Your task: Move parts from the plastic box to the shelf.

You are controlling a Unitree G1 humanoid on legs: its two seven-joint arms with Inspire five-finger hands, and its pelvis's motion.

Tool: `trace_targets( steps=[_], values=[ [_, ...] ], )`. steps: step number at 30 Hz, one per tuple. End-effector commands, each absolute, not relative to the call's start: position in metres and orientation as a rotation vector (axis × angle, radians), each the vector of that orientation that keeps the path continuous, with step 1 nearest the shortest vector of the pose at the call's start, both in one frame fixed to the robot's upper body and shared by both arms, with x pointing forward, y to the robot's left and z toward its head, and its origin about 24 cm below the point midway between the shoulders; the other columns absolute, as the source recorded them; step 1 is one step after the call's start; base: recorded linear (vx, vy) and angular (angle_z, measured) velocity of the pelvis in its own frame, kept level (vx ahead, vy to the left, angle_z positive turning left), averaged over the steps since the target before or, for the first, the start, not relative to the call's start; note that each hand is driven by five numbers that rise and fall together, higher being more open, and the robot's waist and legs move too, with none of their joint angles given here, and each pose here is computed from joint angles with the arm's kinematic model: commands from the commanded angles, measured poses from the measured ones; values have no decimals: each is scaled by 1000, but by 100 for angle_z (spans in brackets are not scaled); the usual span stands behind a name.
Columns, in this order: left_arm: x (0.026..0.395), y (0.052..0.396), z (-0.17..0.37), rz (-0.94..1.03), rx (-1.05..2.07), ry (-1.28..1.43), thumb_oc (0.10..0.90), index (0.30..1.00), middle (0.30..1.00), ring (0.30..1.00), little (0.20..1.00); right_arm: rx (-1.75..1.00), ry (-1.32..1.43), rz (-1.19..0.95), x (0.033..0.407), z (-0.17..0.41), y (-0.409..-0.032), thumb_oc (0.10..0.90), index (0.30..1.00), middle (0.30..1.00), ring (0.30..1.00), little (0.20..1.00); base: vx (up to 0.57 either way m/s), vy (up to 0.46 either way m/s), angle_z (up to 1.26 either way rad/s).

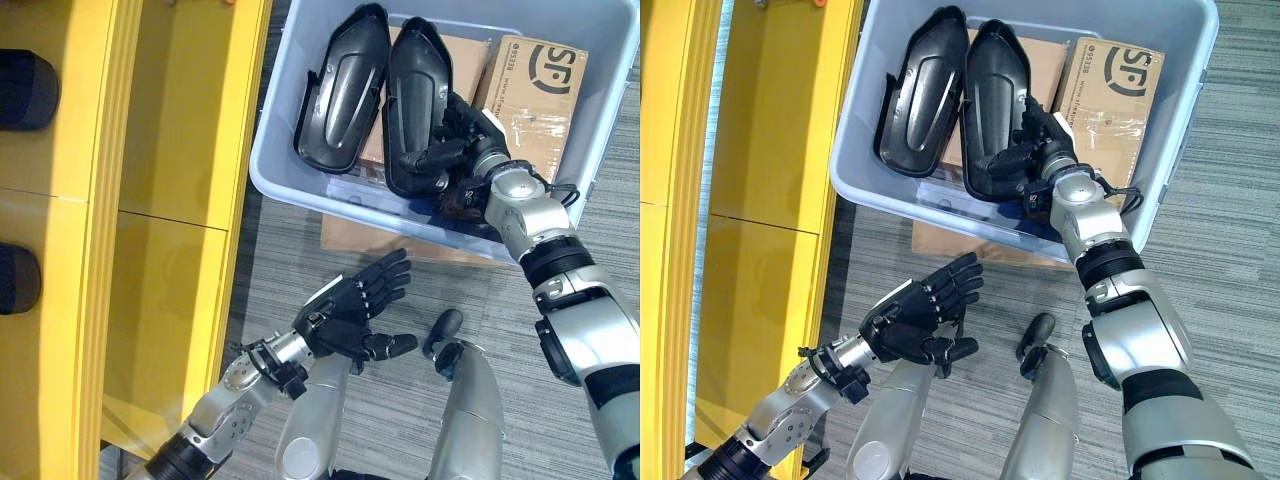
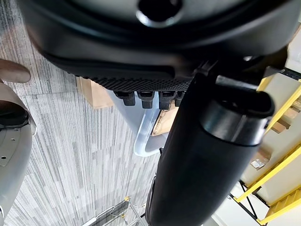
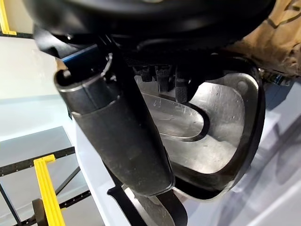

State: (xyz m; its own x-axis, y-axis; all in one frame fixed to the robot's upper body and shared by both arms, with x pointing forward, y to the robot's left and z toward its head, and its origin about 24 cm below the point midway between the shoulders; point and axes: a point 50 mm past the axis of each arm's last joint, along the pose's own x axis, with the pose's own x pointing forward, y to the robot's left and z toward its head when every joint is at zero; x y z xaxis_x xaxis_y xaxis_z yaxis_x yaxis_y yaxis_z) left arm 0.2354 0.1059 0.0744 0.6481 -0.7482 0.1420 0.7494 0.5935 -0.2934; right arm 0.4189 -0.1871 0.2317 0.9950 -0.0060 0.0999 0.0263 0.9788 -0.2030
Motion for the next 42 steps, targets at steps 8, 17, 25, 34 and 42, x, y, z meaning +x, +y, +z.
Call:
trace_targets(
  steps=[8,17,25,34,42],
  values=[
    [217,76,101,-1017,-474,-153,900,1000,1000,1000,1000,-194,-381,-279,407,301,-206,900,1000,1000,1000,1000,-3,2,-1],
    [210,62,102,-1093,-495,-160,900,1000,1000,1000,1000,-234,-574,-222,396,305,-179,900,1000,1000,1000,1000,-1,6,-5],
    [210,69,102,-1083,-504,-168,900,1000,1000,1000,1000,-490,-1002,-138,350,340,-139,900,1000,1000,1000,1000,-1,23,-17],
    [207,81,97,-1065,-501,-175,900,1000,1000,1000,1000,-750,-1344,9,298,354,-102,900,1000,1000,1000,1000,-9,3,-5],
    [206,95,94,-1056,-480,-165,900,1000,1000,1000,1000,-1143,-1359,130,295,332,-90,900,1000,1000,1000,1000,2,-6,0]
  ],
)
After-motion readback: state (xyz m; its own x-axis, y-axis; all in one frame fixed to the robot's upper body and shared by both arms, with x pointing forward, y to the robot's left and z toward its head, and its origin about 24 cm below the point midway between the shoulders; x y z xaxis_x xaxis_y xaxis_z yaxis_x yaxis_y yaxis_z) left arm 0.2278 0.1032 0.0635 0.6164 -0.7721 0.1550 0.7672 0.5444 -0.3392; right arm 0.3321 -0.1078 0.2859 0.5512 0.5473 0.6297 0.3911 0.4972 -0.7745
